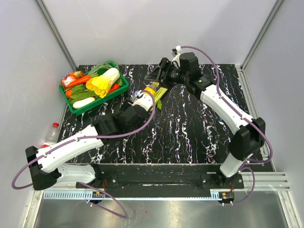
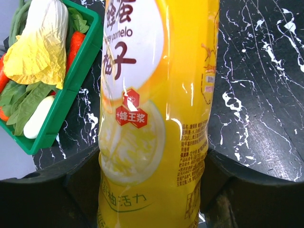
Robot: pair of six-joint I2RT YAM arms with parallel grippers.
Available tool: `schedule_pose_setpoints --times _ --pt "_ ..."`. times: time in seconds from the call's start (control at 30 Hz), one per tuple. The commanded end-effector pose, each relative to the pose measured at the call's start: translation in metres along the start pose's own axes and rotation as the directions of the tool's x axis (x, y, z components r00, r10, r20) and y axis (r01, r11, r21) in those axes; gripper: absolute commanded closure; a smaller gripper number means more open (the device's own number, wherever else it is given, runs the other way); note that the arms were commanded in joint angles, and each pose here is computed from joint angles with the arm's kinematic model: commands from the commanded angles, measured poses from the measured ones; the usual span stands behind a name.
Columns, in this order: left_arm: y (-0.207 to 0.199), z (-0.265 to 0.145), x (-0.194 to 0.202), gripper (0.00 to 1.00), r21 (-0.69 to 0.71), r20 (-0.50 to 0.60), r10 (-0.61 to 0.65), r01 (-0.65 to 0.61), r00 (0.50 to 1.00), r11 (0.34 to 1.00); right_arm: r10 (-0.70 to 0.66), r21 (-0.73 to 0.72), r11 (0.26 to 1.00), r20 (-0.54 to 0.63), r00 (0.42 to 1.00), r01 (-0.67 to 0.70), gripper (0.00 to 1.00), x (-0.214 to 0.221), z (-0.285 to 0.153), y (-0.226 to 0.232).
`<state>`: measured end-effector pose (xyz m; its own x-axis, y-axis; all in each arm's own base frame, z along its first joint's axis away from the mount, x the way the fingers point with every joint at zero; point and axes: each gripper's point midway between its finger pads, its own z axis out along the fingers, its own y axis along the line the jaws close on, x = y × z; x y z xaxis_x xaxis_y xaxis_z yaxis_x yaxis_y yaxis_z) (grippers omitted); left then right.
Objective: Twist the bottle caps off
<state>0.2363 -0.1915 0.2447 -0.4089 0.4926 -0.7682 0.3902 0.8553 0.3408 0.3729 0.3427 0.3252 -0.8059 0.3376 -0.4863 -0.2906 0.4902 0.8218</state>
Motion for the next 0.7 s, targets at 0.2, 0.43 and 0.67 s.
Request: schedule_pose_setpoints --times 0.2,0.43,0.67 --pt "0.0118 -0.0097 -0.0192 0.62 -0.059 0.059 -0.044 0.048 0.997 0.997 -0.02 -0.094 0.995 0.006 1.0 0.021 0.46 -0.0022 -0.009 0.0264" --pt "0.0112 -0.0085 -0.0198 0.62 -0.073 0.054 -0.038 0.042 0.998 0.996 -0.012 -0.089 0.996 -0.002 1.0 0.012 0.68 0.0003 -0.0071 0.0228" --pt "0.0126 -0.0066 -0.019 0.62 -0.093 0.05 -0.043 0.048 0.998 0.995 -0.03 -0.114 0.993 0.0 1.0 0.03 1.0 0.0006 -0.009 0.0273"
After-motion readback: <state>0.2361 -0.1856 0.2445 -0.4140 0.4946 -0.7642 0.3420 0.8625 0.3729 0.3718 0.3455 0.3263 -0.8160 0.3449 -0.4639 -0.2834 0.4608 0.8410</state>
